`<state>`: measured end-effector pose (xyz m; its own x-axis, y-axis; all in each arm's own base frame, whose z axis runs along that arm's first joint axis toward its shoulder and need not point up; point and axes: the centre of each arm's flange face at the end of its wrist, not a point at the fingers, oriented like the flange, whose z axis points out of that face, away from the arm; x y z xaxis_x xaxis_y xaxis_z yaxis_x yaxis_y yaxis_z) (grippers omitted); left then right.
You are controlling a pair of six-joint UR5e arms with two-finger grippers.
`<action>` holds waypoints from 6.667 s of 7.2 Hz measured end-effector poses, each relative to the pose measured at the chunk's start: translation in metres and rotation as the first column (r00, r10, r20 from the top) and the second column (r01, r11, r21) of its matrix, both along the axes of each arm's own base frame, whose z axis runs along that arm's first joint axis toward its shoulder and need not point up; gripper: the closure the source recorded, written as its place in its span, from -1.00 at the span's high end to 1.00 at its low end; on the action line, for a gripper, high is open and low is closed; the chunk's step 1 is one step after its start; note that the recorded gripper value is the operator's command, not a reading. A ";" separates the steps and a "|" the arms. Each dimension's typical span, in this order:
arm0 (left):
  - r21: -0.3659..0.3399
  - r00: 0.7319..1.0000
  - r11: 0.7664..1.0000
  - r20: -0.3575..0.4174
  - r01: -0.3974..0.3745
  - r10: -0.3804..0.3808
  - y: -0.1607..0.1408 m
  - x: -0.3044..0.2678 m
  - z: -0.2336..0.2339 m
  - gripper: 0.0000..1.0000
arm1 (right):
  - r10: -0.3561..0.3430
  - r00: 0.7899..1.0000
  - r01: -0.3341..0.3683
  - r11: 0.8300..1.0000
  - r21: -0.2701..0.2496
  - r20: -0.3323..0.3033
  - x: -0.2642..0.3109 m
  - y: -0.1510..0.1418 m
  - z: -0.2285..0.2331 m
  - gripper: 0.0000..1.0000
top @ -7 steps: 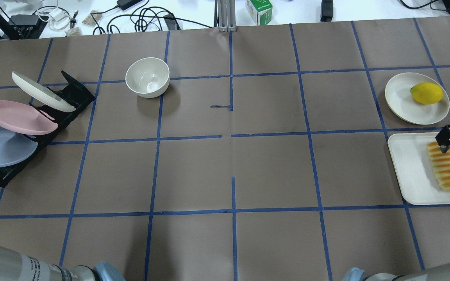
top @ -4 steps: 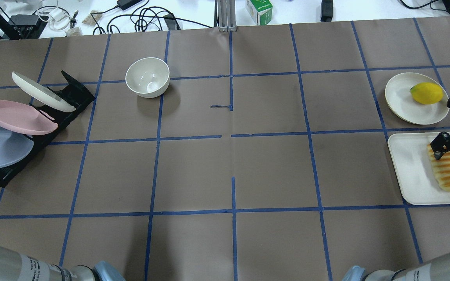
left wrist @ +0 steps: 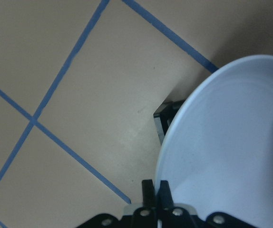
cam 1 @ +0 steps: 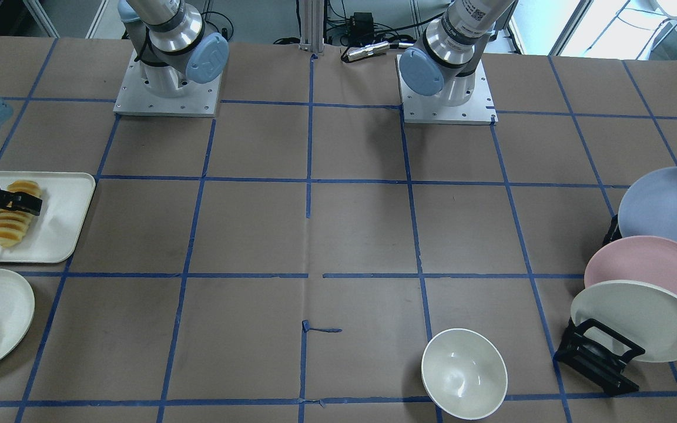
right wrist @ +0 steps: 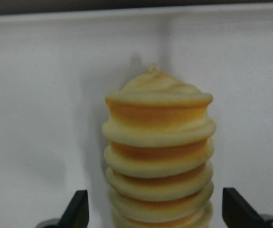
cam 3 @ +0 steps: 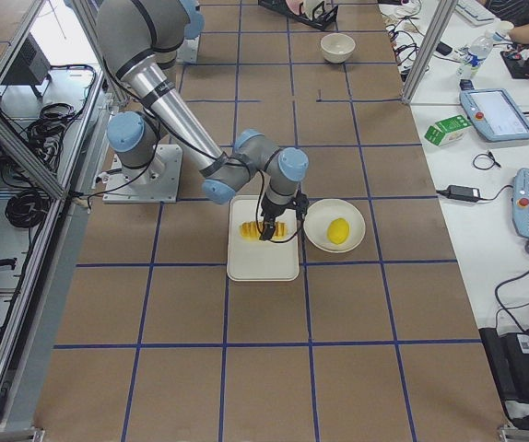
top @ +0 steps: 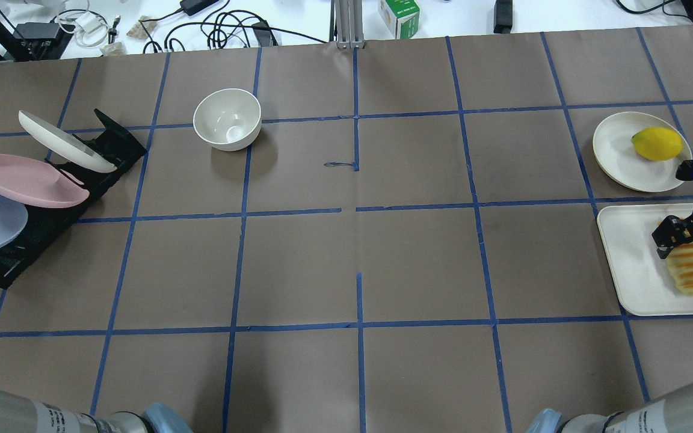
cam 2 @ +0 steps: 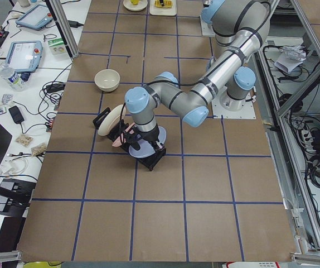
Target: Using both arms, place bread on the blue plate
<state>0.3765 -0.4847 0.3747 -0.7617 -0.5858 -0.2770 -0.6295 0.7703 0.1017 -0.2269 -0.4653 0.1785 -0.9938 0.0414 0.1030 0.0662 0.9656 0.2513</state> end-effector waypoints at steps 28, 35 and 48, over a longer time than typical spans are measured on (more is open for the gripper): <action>-0.312 0.934 0.932 -0.240 0.184 -0.265 -0.027 -0.605 -0.080 1.00 | 0.011 0.976 0.039 0.974 -0.222 0.219 0.538 -0.039 0.099 -1.00; -0.228 0.785 0.808 -0.202 0.544 -0.586 -0.019 -0.524 0.106 1.00 | 0.029 0.976 0.021 0.974 -0.224 0.217 0.580 -0.038 0.035 1.00; -0.261 0.764 0.775 -0.164 0.576 -0.624 -0.026 -0.514 0.108 1.00 | -0.037 0.995 0.056 0.978 -0.203 0.095 0.354 -0.014 0.282 1.00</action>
